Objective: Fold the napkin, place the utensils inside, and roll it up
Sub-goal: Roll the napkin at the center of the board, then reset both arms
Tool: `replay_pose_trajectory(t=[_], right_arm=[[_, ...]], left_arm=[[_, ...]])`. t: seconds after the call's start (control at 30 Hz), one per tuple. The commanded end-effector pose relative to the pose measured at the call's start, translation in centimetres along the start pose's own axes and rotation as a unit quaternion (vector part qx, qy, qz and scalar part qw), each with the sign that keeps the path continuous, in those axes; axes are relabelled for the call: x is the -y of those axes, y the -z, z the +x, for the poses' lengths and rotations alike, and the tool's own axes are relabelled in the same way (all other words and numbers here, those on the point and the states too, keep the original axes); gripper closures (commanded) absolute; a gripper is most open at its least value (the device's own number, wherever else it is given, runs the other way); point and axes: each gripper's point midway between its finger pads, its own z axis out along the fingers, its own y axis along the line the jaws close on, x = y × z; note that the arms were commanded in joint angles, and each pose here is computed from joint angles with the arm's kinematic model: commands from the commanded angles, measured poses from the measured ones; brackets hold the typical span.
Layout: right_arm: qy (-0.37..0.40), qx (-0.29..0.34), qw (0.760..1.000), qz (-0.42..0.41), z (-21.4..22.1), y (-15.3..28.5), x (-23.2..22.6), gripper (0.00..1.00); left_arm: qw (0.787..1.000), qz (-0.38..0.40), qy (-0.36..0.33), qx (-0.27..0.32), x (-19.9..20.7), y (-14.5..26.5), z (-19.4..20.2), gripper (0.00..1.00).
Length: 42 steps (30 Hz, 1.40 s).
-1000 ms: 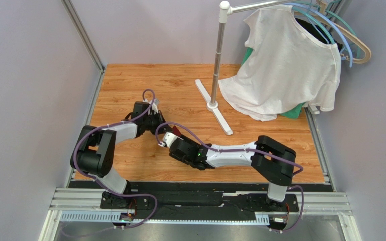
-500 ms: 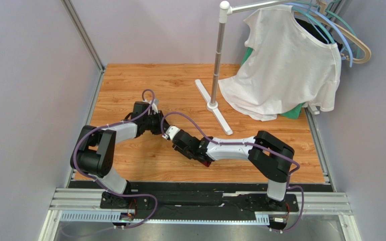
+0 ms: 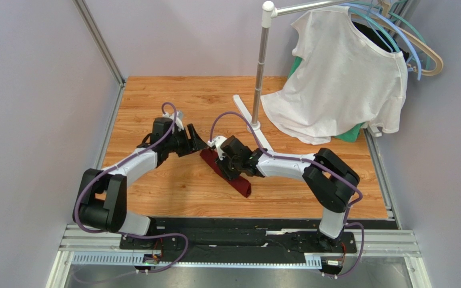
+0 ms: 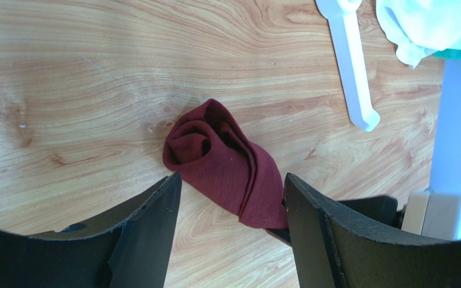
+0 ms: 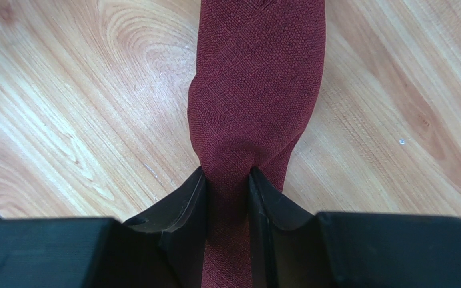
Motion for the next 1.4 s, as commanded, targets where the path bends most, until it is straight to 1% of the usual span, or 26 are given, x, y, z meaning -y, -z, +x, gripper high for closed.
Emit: replay_pose_trajectory(t=[0.0, 0.07, 0.37, 0.57, 0.6, 0.63, 0.7, 0.73, 0.83, 1.03, 1.07, 1.1, 1.17, 1.27, 1.37], right_arm=[[-0.049, -0.011, 0.997, -0.062, 0.7, 0.3, -0.8, 0.71], [-0.061, -0.01, 0.996, -0.067, 0.7, 0.2, -0.3, 0.72], [-0.049, 0.004, 0.998, -0.029, 0.6, 1.1, 0.8, 0.73], [-0.026, 0.009, 1.0, -0.004, 0.3, 1.4, 0.4, 0.61], [-0.023, 0.009, 1.0, -0.001, 0.3, 1.4, 0.3, 0.57], [-0.018, 0.007, 1.0, -0.001, 0.3, 1.4, 0.0, 0.54], [-0.015, 0.008, 1.0, 0.005, 0.2, 1.3, 0.0, 0.5], [-0.013, 0.008, 1.0, 0.004, 0.1, 1.3, -0.2, 0.5], [-0.01, 0.014, 1.0, 0.019, -0.3, 1.5, 0.1, 0.44], [-0.007, 0.028, 0.999, 0.027, -1.1, 2.7, 0.2, 0.27], [-0.006, 0.034, 0.999, 0.029, -1.5, 3.0, 0.2, 0.23], [-0.006, 0.038, 0.999, 0.029, -1.7, 3.3, 0.1, 0.17], [-0.007, 0.05, 0.998, 0.033, -2.3, 4.0, 0.2, 0.0], [-0.01, 0.066, 0.997, 0.041, -3.3, 5.1, 0.3, 0.0], [-0.022, 0.085, 0.994, 0.061, -3.9, 6.2, 1.0, 0.0]], left_arm=[[1.0, -0.012, 0.002, 0.012, -0.1, 0.8, -0.6, 0.28], [1.0, -0.012, 0.003, 0.01, -0.1, 0.9, -0.4, 0.28], [1.0, -0.013, 0.005, 0.009, -0.3, 1.1, 0.1, 0.28], [1.0, -0.014, 0.007, 0.011, -0.3, 1.2, 0.1, 0.27], [1.0, -0.014, 0.007, 0.011, -0.3, 1.2, 0.1, 0.27], [1.0, -0.014, 0.007, 0.012, -0.3, 1.3, 0.1, 0.27], [1.0, -0.016, 0.006, 0.012, -0.3, 1.3, 0.1, 0.27], [1.0, -0.017, 0.005, 0.014, -0.4, 1.4, 0.0, 0.27], [1.0, -0.017, 0.005, 0.013, -0.3, 1.5, 0.0, 0.27], [1.0, -0.014, 0.001, 0.014, -0.2, 1.6, 0.0, 0.27], [1.0, -0.013, 0.0, 0.014, -0.2, 1.6, 0.0, 0.26], [1.0, -0.013, -0.001, 0.017, -0.2, 1.7, 0.0, 0.26], [1.0, -0.013, -0.002, 0.021, -0.1, 1.8, -0.2, 0.25], [0.999, -0.019, -0.002, 0.029, -0.1, 2.3, -0.3, 0.24], [0.998, -0.04, -0.011, 0.049, -0.1, 3.9, -0.8, 0.23]])
